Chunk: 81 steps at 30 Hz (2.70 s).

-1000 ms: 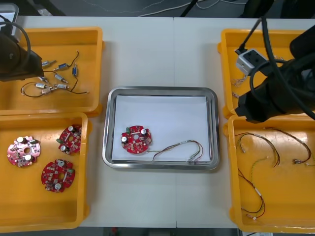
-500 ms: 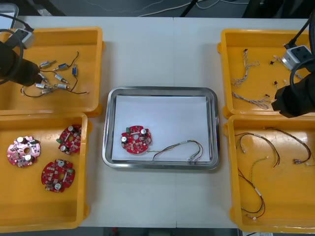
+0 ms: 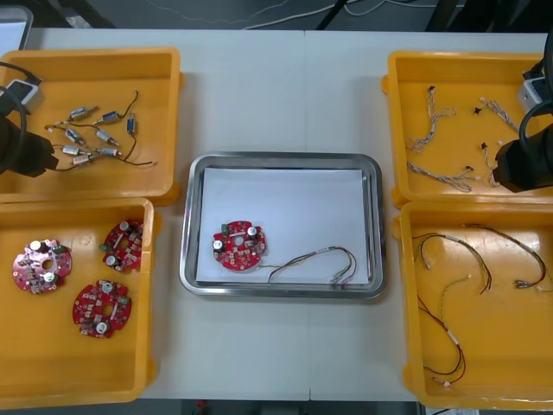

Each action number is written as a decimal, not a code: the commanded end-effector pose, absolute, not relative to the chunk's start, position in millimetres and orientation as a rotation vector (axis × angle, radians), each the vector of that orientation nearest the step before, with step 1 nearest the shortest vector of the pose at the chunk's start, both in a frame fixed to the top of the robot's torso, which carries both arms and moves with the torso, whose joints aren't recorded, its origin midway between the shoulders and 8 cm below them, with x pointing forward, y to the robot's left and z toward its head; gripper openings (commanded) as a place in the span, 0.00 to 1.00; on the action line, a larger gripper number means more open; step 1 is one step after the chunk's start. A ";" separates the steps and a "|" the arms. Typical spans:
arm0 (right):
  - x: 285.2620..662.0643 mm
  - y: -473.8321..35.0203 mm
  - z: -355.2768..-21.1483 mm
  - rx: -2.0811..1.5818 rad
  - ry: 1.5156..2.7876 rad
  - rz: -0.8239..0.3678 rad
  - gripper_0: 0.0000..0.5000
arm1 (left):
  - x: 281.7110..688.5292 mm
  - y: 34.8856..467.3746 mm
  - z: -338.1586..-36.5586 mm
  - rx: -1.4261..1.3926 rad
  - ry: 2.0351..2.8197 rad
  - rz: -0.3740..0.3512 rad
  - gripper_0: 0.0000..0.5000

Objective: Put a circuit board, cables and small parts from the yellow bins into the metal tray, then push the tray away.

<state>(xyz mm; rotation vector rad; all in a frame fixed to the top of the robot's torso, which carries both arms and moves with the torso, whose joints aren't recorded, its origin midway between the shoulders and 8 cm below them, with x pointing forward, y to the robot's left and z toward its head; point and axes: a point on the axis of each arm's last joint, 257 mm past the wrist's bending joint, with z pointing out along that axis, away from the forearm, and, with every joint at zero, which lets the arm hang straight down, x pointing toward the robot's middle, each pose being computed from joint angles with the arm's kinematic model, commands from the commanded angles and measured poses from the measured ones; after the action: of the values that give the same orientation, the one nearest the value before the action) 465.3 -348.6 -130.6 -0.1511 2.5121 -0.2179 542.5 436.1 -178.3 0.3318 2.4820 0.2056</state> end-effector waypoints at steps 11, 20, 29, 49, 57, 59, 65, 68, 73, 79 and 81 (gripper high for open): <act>509.1 -355.4 -110.3 -0.155 2.475 -0.200 1.00 | 562.0 463.7 -166.9 0.247 2.392 0.280 1.00; 549.3 -342.9 -124.2 -0.423 2.465 -0.254 1.00 | 566.4 459.5 -177.1 0.254 2.391 0.295 0.87; 555.2 -330.6 -150.0 -0.662 2.461 -0.307 1.00 | 566.6 451.0 -189.0 0.249 2.405 0.293 0.87; 567.9 -337.7 -194.0 -0.520 2.521 -0.223 1.00 | 552.2 434.1 -204.0 0.201 2.490 0.194 0.00; 572.4 -338.5 -204.0 -0.456 2.528 -0.193 1.00 | 522.4 439.6 -189.6 0.172 2.582 0.165 0.00; 573.8 -338.0 -206.9 -0.435 2.531 -0.181 1.00 | 514.8 439.9 -184.8 0.156 2.601 0.158 0.00; 574.6 -336.8 -214.7 -0.386 2.543 -0.149 1.00 | 500.5 438.4 -175.8 0.139 2.639 0.159 0.00; 573.6 -333.0 -216.7 -0.377 2.550 -0.134 1.00 | 500.2 436.8 -175.3 0.129 2.639 0.150 0.00; 569.0 -330.2 -221.4 -0.379 2.571 -0.126 1.00 | 501.9 435.1 -170.9 0.117 2.626 0.149 0.00; 566.4 -327.0 -227.2 -0.391 2.583 -0.131 1.00 | 507.0 430.5 -160.5 0.123 2.597 0.154 0.00; 566.3 -327.1 -227.6 -0.392 2.583 -0.134 0.56 | 510.3 429.2 -156.3 0.122 2.584 0.153 0.00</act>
<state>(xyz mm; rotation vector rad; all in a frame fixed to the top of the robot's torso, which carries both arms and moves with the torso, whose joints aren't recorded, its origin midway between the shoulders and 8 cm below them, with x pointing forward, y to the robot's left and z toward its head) 559.2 -346.5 -236.5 -0.3761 2.5985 -0.1546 503.2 412.0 -193.1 0.2594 2.6463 0.1319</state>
